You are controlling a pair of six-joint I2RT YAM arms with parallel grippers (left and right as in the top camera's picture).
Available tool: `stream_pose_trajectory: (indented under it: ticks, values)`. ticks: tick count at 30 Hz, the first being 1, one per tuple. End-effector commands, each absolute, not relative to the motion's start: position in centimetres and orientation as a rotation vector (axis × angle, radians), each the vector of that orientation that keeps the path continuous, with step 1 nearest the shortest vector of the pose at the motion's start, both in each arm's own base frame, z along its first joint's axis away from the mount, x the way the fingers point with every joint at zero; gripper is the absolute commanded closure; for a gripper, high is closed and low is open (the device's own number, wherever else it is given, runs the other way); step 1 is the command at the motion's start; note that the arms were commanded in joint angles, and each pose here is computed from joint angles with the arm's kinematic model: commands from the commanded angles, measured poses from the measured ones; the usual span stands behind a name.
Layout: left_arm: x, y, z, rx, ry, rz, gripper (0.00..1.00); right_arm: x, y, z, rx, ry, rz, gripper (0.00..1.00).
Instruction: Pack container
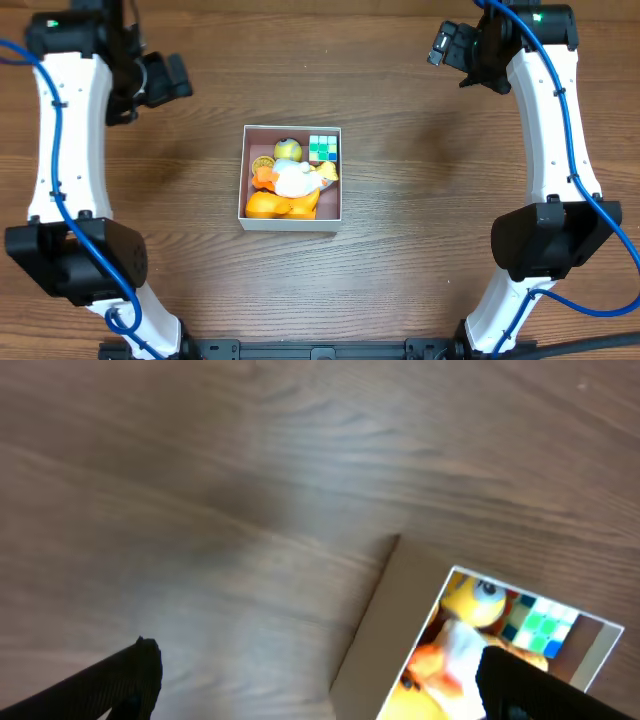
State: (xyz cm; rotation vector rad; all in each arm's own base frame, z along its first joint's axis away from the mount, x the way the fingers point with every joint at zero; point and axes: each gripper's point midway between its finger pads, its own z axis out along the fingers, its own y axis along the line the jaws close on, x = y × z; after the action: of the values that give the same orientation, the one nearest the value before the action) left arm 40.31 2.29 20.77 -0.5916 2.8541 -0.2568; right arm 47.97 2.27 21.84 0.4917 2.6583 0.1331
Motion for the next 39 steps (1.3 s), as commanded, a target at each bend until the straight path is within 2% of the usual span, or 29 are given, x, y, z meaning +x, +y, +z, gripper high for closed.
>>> stream_pose_trajectory:
  ticks: [1, 13, 16, 19, 24, 26, 31, 35, 39]
  values:
    - [39.3, 1.1, 21.3, -0.571, 2.888, -0.331, 0.0, 48.3, 2.3, 22.7, 0.497, 2.63, 0.142, 0.0]
    - [39.0, 0.8, 21.2, -0.564, 2.905, -0.331, 0.0, 48.3, 2.3, 22.7, 0.496, 2.63, 0.142, 0.0]
    - [38.8, 1.8, 21.0, -0.576, 2.911, -0.245, 0.0, 48.3, 2.3, 22.7, 0.496, 2.63, 0.142, 0.0]
    - [37.6, 1.7, 21.0, -0.59, 2.953, -0.244, 0.0, 48.3, 2.3, 22.7, 0.497, 2.63, 0.142, 0.0]
    - [38.3, 1.7, 25.2, -0.586, 2.766, -0.26, 0.0, 48.3, 2.3, 22.7, 0.497, 2.63, 0.142, 0.0]
    - [39.0, 1.9, 29.9, -0.522, 2.565, -0.261, 0.0, 48.3, 2.3, 22.7, 0.497, 2.63, 0.142, 0.0]
    - [37.7, 2.7, 35.8, -0.469, 2.291, -0.207, 0.0, 48.3, 2.3, 22.7, 0.497, 2.63, 0.142, 0.0]
    - [35.8, 2.6, 36.7, -0.423, 2.104, -0.211, 0.0, 48.3, 2.3, 22.7, 0.497, 2.63, 0.142, 0.0]
    - [33.5, 2.2, 34.1, -0.386, 1.982, -0.227, 0.0, 48.3, 2.3, 22.7, 0.497, 2.63, 0.142, 0.0]
